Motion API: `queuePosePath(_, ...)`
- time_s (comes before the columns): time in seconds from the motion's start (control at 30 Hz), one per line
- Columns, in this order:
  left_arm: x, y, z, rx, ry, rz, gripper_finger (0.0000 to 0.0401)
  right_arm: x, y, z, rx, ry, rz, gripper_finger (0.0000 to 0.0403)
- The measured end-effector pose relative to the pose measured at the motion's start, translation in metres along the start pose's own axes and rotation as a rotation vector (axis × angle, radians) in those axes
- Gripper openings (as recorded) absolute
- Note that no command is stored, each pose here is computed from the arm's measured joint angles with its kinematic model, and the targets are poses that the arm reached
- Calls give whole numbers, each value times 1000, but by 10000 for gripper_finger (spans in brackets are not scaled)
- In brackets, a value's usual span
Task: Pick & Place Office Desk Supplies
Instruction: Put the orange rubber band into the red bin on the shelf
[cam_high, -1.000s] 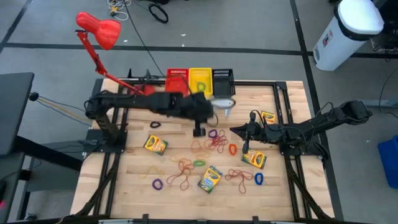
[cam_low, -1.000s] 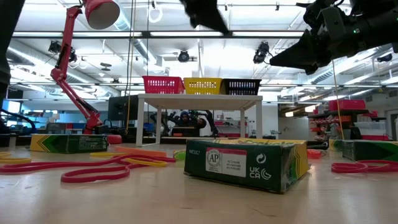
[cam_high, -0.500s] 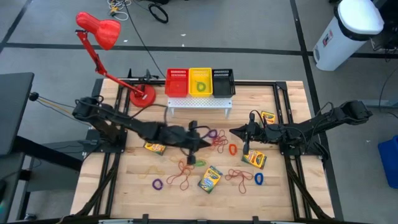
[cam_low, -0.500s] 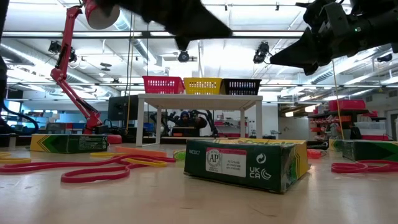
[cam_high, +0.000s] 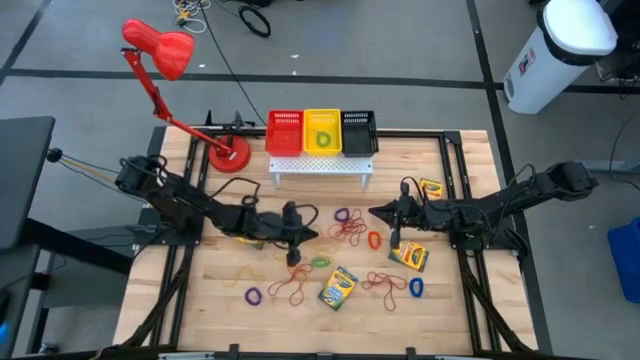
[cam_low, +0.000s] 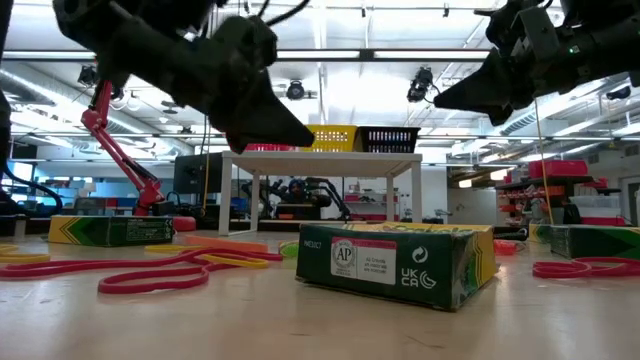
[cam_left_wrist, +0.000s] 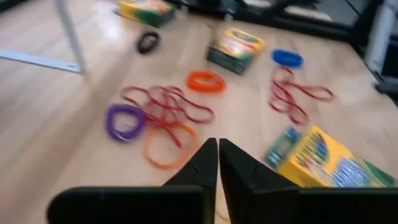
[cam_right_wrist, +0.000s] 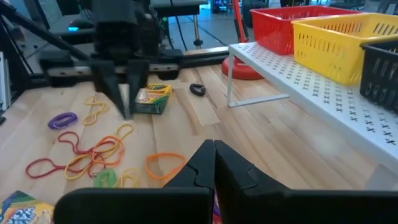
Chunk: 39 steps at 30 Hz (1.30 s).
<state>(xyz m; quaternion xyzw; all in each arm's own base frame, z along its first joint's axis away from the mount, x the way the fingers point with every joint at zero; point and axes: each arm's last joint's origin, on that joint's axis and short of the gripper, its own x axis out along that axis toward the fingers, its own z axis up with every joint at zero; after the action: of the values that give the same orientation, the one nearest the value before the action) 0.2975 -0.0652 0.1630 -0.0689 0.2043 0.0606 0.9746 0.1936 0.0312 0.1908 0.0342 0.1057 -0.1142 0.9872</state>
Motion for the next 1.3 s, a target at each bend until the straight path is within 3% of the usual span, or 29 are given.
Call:
queuePosePath(0.27,3,-10,-16,-50,142,-19,91,7,2,-8,-46,42,-14,5)
queuePosePath(0.47,30,-17,-22,43,298,40,115,8,2,-7,-63,26,-11,5)
queuePosePath(0.77,49,-17,-14,190,463,164,114,8,3,-7,-59,18,-2,5)
queuePosePath(1.13,54,-14,-26,230,551,137,112,8,3,-6,-58,13,1,5)
queuePosePath(1.3,55,-12,-27,253,551,155,75,8,3,-6,-57,11,2,5)
